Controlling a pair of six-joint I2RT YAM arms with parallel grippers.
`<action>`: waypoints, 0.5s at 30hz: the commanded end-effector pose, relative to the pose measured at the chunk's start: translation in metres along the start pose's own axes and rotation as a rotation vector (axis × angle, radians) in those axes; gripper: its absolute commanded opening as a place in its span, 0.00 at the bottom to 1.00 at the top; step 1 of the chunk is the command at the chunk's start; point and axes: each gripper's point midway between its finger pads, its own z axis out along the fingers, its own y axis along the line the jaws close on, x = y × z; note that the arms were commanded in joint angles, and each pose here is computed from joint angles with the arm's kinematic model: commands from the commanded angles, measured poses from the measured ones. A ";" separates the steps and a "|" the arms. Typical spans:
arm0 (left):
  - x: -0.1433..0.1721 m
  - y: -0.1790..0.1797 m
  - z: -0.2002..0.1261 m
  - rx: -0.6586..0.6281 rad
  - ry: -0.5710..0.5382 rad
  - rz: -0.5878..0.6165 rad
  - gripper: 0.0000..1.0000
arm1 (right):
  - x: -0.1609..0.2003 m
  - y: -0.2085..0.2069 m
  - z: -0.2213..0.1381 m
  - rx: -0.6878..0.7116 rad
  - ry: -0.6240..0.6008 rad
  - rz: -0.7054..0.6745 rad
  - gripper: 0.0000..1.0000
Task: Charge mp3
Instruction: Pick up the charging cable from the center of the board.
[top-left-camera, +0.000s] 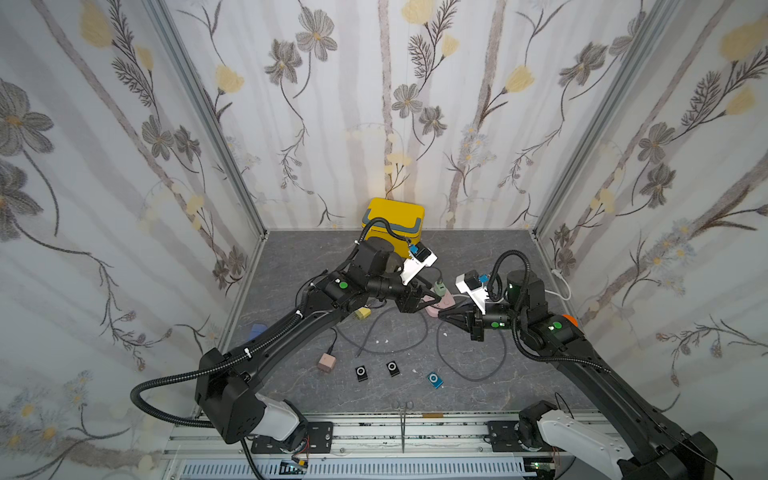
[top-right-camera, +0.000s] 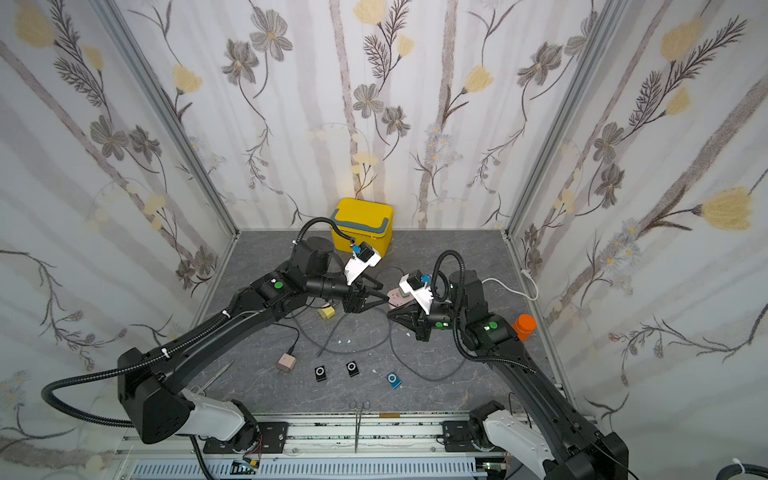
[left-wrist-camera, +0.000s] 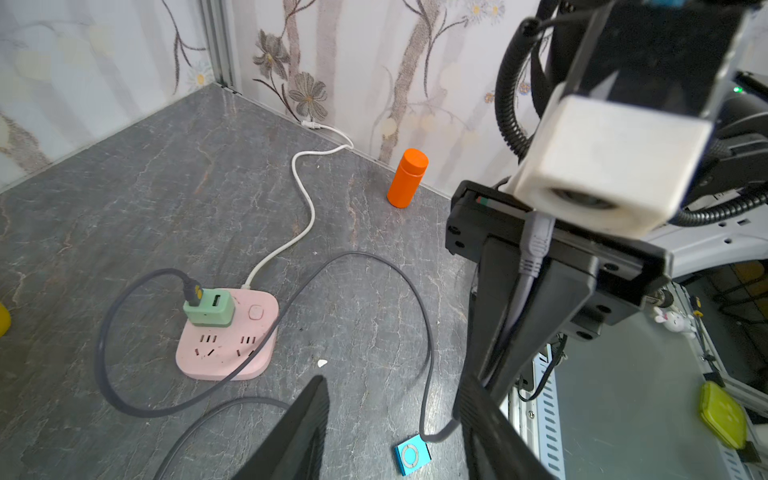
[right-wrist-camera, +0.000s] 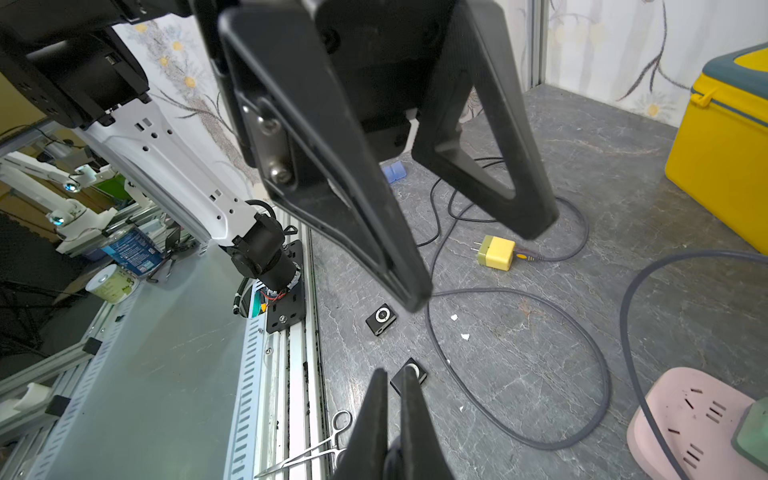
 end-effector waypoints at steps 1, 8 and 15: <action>-0.004 -0.017 -0.005 0.079 -0.031 0.054 0.53 | -0.006 0.003 -0.001 -0.001 -0.023 -0.078 0.07; -0.002 -0.032 -0.014 0.128 -0.070 0.098 0.50 | -0.006 0.004 0.003 -0.015 -0.010 -0.068 0.07; -0.010 -0.044 -0.014 0.202 -0.092 0.114 0.49 | -0.004 0.016 0.016 -0.084 -0.003 -0.075 0.08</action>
